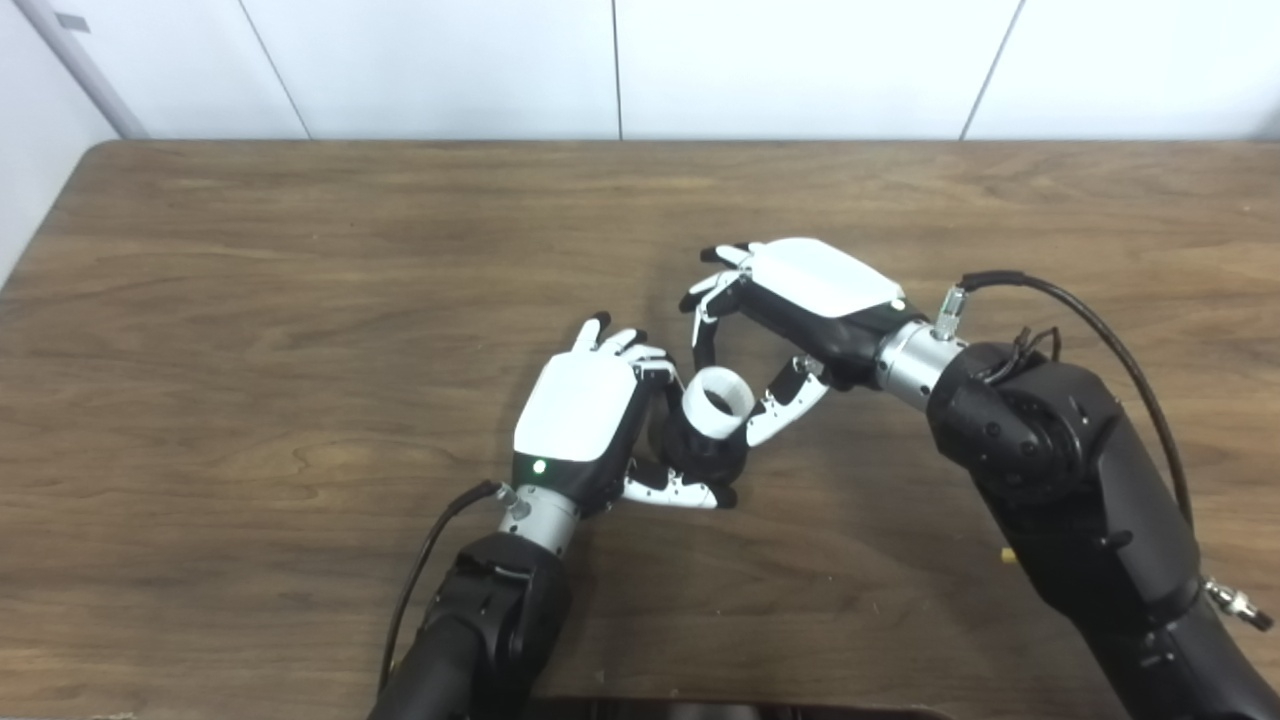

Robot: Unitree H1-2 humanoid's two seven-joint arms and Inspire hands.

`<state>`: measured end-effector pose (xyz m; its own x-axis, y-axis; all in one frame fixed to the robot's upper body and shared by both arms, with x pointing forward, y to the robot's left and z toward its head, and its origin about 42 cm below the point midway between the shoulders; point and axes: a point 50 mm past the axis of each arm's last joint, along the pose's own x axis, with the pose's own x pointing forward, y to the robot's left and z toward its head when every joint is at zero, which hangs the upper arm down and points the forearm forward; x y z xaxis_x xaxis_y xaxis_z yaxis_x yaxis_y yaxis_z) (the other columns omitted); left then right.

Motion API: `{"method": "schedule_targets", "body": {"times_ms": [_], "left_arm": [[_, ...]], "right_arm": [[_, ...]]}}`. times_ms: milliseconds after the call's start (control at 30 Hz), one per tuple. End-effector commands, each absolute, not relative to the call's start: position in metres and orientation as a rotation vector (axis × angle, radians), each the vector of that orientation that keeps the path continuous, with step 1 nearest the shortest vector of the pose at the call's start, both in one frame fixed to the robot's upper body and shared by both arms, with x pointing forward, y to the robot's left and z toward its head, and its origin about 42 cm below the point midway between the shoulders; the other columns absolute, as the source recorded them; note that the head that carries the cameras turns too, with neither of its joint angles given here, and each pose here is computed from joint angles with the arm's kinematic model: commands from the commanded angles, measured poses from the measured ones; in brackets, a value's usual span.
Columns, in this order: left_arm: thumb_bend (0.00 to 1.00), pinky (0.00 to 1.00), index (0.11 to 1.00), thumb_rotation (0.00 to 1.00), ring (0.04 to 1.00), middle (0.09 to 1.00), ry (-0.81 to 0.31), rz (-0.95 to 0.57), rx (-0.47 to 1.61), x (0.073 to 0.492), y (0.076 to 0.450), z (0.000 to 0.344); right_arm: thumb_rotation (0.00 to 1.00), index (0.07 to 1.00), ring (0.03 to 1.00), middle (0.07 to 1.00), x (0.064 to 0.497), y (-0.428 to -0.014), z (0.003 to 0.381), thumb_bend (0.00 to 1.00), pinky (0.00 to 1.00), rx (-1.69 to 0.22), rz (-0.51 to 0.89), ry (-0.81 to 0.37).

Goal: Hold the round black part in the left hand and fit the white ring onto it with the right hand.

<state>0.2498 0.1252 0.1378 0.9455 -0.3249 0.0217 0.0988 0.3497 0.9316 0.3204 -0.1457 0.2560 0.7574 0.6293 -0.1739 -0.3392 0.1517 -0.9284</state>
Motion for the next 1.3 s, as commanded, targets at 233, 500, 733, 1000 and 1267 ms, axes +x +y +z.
{"method": "schedule_targets", "body": {"times_ms": [233, 500, 733, 1000, 1267], "left_arm": [[0.53, 1.00, 0.482, 0.05, 0.876, 0.766, -0.189, -0.320, 1.210, 0.249, 0.124, 0.131], [0.53, 1.00, 0.482, 0.05, 0.875, 0.764, -0.189, -0.319, 1.208, 0.250, 0.124, 0.131], [0.53, 1.00, 0.482, 0.06, 0.876, 0.767, -0.183, -0.319, 1.209, 0.251, 0.124, 0.131], [0.53, 1.00, 0.482, 0.05, 0.874, 0.766, -0.185, -0.321, 1.209, 0.251, 0.123, 0.132], [0.53, 1.00, 0.482, 0.06, 0.871, 0.765, -0.188, -0.318, 1.211, 0.251, 0.122, 0.131]], "right_arm": [[0.14, 0.485, 0.969, 0.818, 0.316, -0.142, 0.273, 0.52, 1.00, -1.231, 0.680, -0.369], [0.14, 0.484, 0.963, 0.811, 0.316, -0.139, 0.272, 0.52, 1.00, -1.230, 0.680, -0.379], [0.14, 0.484, 0.964, 0.805, 0.316, -0.138, 0.270, 0.52, 1.00, -1.234, 0.682, -0.381], [0.13, 0.484, 0.966, 0.806, 0.316, -0.140, 0.267, 0.52, 1.00, -1.236, 0.683, -0.373], [0.14, 0.484, 0.969, 0.811, 0.317, -0.140, 0.263, 0.52, 1.00, -1.242, 0.685, -0.360]]}}
